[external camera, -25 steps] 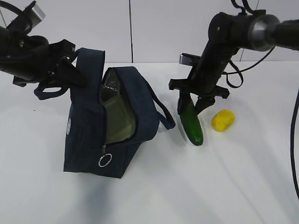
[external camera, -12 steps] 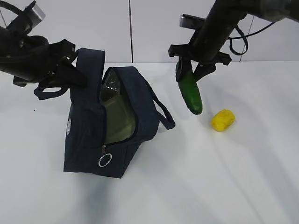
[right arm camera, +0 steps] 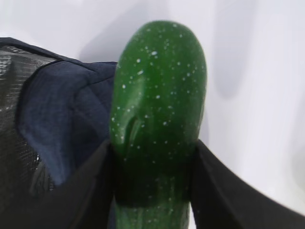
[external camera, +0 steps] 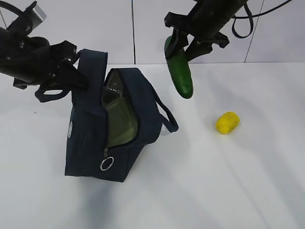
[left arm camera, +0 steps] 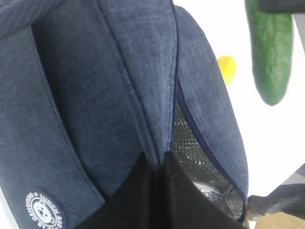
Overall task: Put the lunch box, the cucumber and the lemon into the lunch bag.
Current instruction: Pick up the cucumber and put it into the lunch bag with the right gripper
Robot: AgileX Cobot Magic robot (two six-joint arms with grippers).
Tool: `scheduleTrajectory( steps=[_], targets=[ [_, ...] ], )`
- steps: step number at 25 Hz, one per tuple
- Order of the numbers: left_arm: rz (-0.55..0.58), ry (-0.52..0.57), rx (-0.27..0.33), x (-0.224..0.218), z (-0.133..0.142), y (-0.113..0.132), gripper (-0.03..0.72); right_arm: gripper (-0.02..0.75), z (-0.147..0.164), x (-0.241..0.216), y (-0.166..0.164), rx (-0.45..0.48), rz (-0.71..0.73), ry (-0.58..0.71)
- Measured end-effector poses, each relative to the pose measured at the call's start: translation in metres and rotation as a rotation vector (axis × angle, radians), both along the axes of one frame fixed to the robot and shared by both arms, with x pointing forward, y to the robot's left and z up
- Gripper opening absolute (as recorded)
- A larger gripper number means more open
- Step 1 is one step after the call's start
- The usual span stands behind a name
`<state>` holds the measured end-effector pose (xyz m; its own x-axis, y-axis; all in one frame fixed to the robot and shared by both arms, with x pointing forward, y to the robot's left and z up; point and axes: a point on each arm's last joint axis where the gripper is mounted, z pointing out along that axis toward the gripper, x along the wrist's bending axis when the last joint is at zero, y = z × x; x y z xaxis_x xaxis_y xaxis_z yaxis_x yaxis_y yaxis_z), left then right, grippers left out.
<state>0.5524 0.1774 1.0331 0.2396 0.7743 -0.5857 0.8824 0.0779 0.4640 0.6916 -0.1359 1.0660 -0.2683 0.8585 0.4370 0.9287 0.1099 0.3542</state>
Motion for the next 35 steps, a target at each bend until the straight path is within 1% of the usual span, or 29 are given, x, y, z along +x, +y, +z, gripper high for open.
scheduleTrajectory(
  steps=[4, 10, 14, 17, 24, 28, 31, 35],
  targets=[
    [-0.012, 0.01, -0.003, -0.001, 0.0, -0.001, -0.001, 0.347, 0.01, -0.011, -0.004, -0.01, 0.013, -0.009],
    [-0.013, 0.012, -0.003, -0.001, 0.0, -0.001, -0.001, 0.346, 0.008, -0.029, -0.009, -0.031, 0.037, 0.027],
    [-0.016, 0.015, -0.004, -0.002, 0.0, -0.001, -0.001, 0.346, 0.012, -0.036, -0.008, -0.007, 0.066, 0.028],
    [-0.028, 0.022, -0.008, -0.003, 0.0, -0.001, -0.001, 0.346, 0.02, -0.039, -0.007, 0.016, 0.078, 0.009],
    [-0.04, 0.032, -0.011, -0.004, 0.001, -0.002, -0.001, 0.345, 0.037, -0.047, -0.008, 0.028, 0.084, -0.029],
    [-0.049, 0.038, -0.012, -0.005, 0.0, -0.002, -0.001, 0.345, 0.031, -0.053, -0.005, 0.033, 0.1, -0.001],
    [-0.054, 0.042, -0.011, -0.005, 0.001, -0.003, -0.001, 0.345, 0.017, -0.062, -0.002, 0.068, 0.145, 0.052],
    [-0.06, 0.046, -0.013, -0.006, 0.0, -0.003, -0.001, 0.345, 0.011, -0.069, 0.002, 0.125, 0.188, 0.075]
  ],
)
